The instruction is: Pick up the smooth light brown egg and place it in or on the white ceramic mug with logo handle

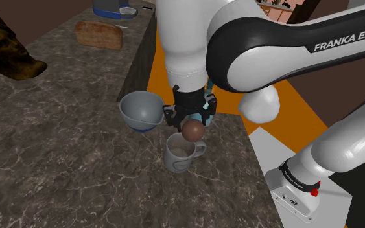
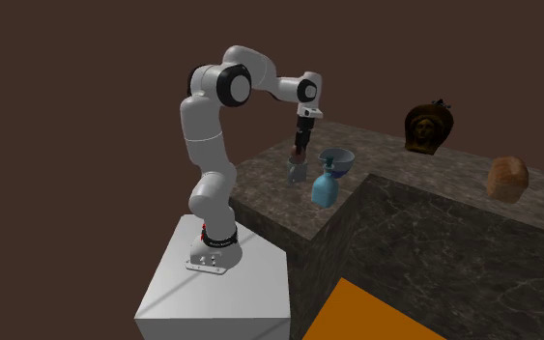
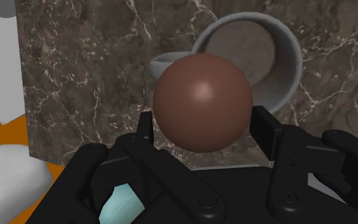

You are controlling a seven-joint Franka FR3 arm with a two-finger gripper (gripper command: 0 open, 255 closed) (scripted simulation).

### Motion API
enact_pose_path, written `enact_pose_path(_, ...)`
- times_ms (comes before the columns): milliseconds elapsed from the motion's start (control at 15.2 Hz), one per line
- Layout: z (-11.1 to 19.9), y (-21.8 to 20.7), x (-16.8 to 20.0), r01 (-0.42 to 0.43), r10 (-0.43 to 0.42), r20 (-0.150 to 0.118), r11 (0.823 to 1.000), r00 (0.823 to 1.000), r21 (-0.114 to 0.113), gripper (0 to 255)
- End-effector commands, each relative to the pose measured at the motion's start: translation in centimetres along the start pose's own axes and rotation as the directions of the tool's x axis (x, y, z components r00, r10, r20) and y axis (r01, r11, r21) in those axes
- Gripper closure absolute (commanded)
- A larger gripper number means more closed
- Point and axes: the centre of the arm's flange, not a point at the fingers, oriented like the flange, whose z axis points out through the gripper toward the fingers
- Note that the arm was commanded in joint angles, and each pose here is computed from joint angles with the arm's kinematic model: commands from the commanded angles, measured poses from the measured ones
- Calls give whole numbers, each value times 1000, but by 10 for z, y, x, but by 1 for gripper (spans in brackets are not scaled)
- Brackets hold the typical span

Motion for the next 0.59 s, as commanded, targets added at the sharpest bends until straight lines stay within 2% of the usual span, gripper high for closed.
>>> enact_pose_path(0, 10, -4, 0, 0, 0, 0, 1000, 1000, 0, 255)
enact_pose_path(198, 25, -8, 0, 0, 0, 0, 1000, 1000, 0, 255)
enact_pose_path(528, 25, -8, 0, 0, 0, 0, 1000, 1000, 0, 255)
